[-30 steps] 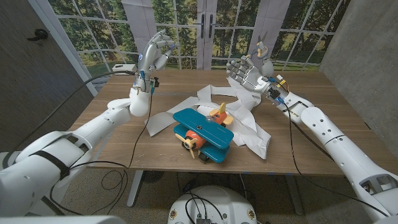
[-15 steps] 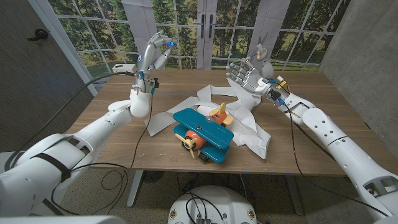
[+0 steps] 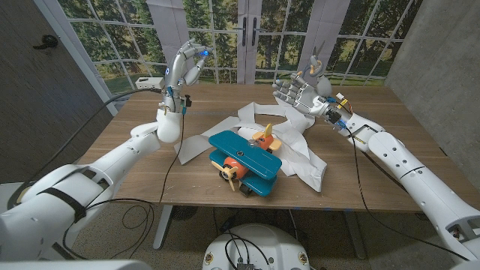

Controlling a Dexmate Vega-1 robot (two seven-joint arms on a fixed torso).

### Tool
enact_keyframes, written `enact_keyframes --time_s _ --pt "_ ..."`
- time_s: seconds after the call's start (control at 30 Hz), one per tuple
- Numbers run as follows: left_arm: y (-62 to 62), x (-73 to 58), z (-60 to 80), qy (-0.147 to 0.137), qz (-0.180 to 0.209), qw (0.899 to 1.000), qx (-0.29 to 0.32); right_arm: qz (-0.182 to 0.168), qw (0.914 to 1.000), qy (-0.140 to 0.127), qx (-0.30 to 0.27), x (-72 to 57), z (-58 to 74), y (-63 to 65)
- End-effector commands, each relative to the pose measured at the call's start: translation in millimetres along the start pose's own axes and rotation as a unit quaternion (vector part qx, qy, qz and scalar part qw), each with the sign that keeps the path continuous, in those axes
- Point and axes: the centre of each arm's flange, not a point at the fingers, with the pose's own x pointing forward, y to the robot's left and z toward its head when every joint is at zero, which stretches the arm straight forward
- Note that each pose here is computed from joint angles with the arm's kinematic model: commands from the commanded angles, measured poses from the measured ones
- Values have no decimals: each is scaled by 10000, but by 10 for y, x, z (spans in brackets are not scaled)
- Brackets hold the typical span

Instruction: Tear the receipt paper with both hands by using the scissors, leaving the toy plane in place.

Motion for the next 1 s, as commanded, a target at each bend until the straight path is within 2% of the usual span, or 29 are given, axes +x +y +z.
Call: enact_keyframes --time_s 0.03,0.37,0.53,0.67,0.77,1.0 --pt "31 -40 -48 171 35 9998 -15 20 10000 16 -8 -39 -50 38" --pt "69 -57 -108 303 31 9995 75 42 10000 47 54 -97 -83 117" --pt "83 -17 -173 336 -40 9993 150 68 9999 127 2 -108 -76 159" --pt "100 39 -243 492 -186 9986 77 84 9998 185 -33 -125 -69 191" --pt "109 77 -257 305 -307 9982 424 89 9997 216 -33 -135 -72 208" --pt "111 124 -456 813 -629 9947 36 79 9996 253 -35 -147 -70 246"
